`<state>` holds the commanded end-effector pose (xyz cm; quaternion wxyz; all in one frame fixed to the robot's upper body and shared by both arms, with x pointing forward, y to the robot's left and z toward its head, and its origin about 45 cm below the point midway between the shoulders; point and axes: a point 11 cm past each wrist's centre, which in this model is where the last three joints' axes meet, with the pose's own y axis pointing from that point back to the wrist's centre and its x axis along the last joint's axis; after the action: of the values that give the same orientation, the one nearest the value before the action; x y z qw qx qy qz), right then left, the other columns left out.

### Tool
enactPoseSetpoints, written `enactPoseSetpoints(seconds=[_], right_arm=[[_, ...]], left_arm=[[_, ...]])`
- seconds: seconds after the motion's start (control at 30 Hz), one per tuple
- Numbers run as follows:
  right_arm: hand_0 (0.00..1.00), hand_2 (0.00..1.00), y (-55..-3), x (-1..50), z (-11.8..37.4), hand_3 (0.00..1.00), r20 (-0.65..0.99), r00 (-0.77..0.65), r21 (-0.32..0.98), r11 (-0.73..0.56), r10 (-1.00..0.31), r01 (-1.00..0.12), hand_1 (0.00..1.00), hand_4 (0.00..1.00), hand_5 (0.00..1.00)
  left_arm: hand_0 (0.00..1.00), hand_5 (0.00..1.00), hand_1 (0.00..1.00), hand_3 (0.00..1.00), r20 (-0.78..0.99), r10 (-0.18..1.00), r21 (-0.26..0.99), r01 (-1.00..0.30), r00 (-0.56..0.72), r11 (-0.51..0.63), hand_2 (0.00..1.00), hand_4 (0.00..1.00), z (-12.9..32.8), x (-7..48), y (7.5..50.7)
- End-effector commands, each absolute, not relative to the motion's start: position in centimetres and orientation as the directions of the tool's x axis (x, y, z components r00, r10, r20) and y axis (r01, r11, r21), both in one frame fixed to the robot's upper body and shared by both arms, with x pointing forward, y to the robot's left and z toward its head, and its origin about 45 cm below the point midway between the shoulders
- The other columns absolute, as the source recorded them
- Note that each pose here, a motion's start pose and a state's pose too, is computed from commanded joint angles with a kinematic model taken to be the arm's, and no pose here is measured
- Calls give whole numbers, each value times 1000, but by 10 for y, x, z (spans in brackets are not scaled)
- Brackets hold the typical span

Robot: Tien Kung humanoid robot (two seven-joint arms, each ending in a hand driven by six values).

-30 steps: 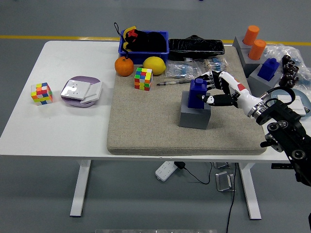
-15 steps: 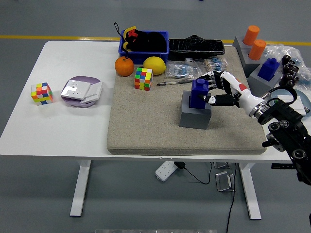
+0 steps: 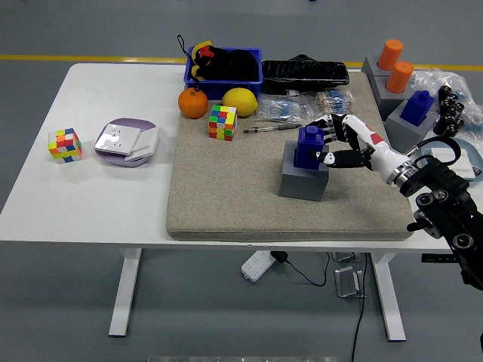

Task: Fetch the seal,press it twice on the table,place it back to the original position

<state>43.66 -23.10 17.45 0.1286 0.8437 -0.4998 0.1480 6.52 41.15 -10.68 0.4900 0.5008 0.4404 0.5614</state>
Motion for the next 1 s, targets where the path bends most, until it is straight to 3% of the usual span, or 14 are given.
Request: enactPoseSetpoints(seconds=[0.3, 0.5, 0.53, 0.7, 0.73, 0.9, 0.93, 1.0], right_arm=[[513, 415, -229, 435, 172, 474, 371, 467, 73, -476, -803, -876, 402, 651, 2], [543, 440, -227, 434, 170, 508, 371, 472, 74, -481, -800, -874, 436, 636, 2], [579, 470, -227, 434, 170, 539, 371, 473, 74, -482, -799, -873, 488, 624, 2], [579, 470, -227, 433, 170, 539, 371, 473, 72, -483, -799, -873, 488, 624, 2], [611, 508, -227, 433, 170, 577, 371, 471, 71, -482, -800, -873, 513, 661, 2], [611, 508, -227, 434, 170, 577, 371, 471, 68, -482, -800, -873, 513, 661, 2], [661, 550, -227, 434, 170, 636, 371, 472, 68, -483, -800, -873, 572, 716, 2], [661, 550, -227, 433, 170, 636, 370, 474, 69, -485, -799, -872, 572, 716, 2]], left_arm=[[814, 397, 820, 839, 130, 991, 985, -109, -18, -132, 790, 795, -107, 65, 411], [815, 396, 820, 840, 131, 991, 985, -106, -16, -132, 790, 795, -107, 64, 412], [815, 396, 820, 839, 132, 991, 985, -106, -16, -133, 790, 795, -107, 64, 412], [815, 396, 820, 839, 132, 991, 985, -107, -17, -133, 790, 795, -107, 64, 413], [815, 396, 820, 840, 132, 991, 985, -106, -15, -133, 790, 796, -107, 64, 413], [815, 396, 820, 840, 134, 991, 985, -105, -14, -135, 790, 796, -106, 63, 414], [815, 396, 820, 840, 135, 991, 985, -105, -14, -135, 790, 795, -106, 64, 414], [815, 396, 820, 840, 135, 991, 985, -105, -15, -135, 790, 795, -106, 63, 414]])
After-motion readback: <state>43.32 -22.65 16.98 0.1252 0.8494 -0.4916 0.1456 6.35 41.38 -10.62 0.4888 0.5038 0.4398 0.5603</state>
